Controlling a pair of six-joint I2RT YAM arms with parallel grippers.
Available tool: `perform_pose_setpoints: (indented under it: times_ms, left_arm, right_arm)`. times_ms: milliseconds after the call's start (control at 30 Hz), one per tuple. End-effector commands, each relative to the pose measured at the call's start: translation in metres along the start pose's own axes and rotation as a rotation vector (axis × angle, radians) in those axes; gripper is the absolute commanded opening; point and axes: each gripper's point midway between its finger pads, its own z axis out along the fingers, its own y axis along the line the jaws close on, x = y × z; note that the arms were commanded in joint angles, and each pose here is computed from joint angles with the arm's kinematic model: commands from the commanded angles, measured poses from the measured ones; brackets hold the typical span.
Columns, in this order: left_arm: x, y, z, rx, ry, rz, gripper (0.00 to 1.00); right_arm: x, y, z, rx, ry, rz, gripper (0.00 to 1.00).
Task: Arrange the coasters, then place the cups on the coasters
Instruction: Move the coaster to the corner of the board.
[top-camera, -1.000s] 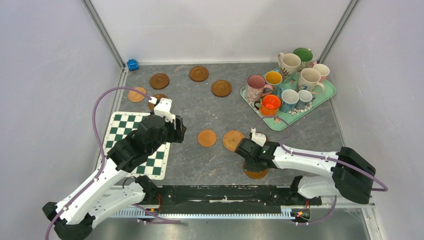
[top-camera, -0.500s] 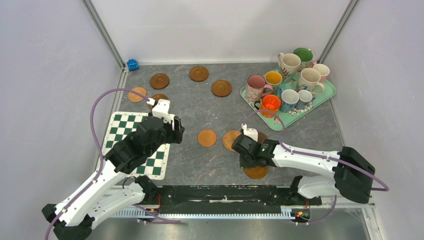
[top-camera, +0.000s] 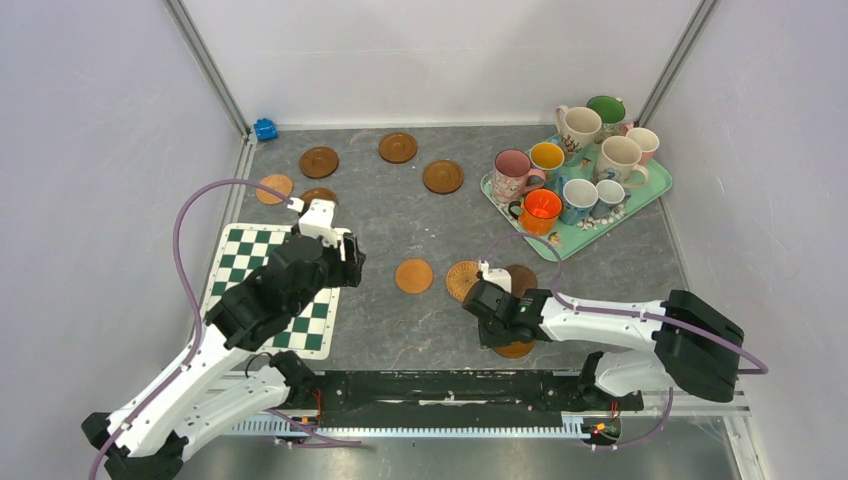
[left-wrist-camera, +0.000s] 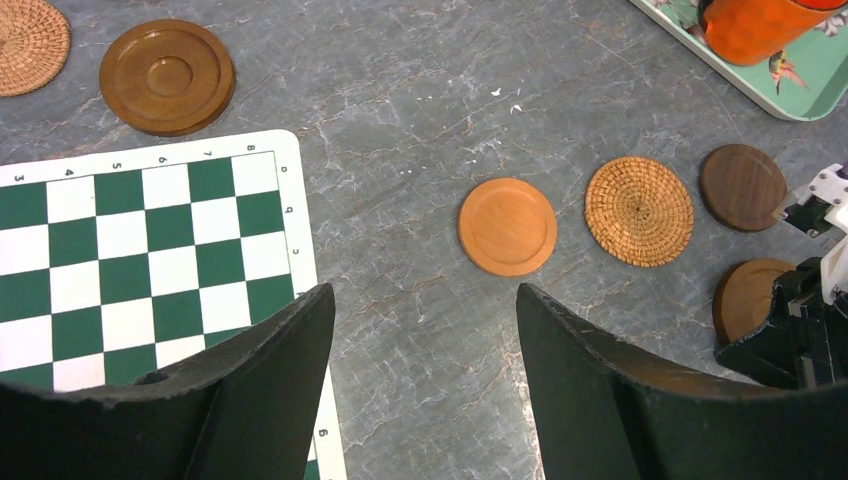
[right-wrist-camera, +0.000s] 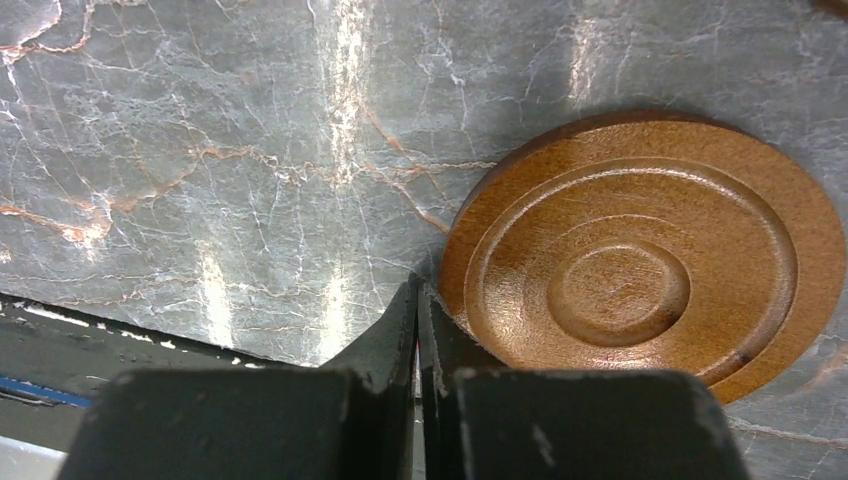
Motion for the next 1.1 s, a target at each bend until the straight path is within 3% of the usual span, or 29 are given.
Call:
perform_pose_setpoints:
  times_ms: [0,533,800,900,967,1067]
  left_arm:
    - [-0.002,0.003,0.002,-0.024,-0.011,-0.011,0.74]
    - [0.005,0.001,0.01,-0.035,0.027,-0.014,0.74]
    - [0.015,-0.001,0.026,-0.082,0.103,-0.012,0.74]
    - [0.017,0.008,0.043,-0.167,0.174,0.008,0.74]
    - [0.015,0.018,0.056,-0.206,0.216,-0.017,0.74]
    - [0.008,0.047,0.085,-0.231,0.259,-0.169,0.72]
  right_arm:
    - [0.001,-0.02,0.002,0.074,-0.026,-0.026,0.0]
    - [-0.008,-0.014,-0.009,0.037,-0.065,-0.026,0.0]
    - [-0.046,0.063,-0.04,-0.314,-0.188,-0.209,0.0]
    - [-0.064,0.072,-0.05,-0.334,-0.264,-0.266,0.0]
    - [-0.073,0.075,-0.055,-0.337,-0.305,-0.288,0.0]
    - [-0.083,0.079,-0.063,-0.348,-0.356,-0.294,0.0]
